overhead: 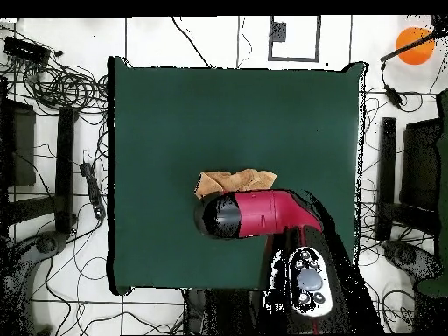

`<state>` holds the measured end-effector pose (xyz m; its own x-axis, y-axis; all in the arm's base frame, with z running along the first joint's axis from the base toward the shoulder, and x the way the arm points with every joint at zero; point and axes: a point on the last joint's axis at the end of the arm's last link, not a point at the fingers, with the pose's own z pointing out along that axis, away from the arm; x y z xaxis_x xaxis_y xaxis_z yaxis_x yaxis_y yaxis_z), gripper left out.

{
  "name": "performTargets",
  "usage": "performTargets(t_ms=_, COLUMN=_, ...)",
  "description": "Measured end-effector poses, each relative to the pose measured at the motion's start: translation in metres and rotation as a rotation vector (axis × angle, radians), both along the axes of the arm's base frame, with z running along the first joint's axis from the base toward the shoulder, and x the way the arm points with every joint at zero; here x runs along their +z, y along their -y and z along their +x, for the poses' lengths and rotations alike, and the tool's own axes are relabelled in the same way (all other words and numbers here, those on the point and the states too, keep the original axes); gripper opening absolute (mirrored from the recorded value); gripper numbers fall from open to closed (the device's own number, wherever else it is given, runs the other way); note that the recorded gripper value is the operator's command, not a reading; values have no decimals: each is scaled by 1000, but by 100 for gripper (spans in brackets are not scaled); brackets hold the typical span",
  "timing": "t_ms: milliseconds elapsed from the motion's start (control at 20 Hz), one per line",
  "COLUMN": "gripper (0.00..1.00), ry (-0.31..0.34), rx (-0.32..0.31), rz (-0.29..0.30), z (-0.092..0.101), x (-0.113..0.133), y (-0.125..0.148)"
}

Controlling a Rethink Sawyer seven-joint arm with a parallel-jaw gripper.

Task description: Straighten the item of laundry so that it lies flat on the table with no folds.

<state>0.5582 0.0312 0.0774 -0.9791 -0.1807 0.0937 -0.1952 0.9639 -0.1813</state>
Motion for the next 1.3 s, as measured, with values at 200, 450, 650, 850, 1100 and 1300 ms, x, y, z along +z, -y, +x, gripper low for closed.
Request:
performTargets(t_ms=200, gripper=100, ry=7, rx=0, rz=6, z=4, x=2, y=-7)
performTargets(t_ms=450, gripper=100, ry=13, rx=-3, rz=10, z=8, x=3, y=-12)
performTargets(t_ms=650, gripper=100, ry=17, rx=-4, rz=12, z=10, x=4, y=-15)
performTargets(t_ms=850, gripper=100, ry=17, rx=-7, rz=12, z=10, x=4, y=-14)
performTargets(t_ms=1100, gripper=100, ry=19, rx=-30, rz=11, z=11, x=5, y=0)
performTargets(t_ms=1300, gripper=100, ry=21, rx=-44, rz=10, z=12, x=6, y=9)
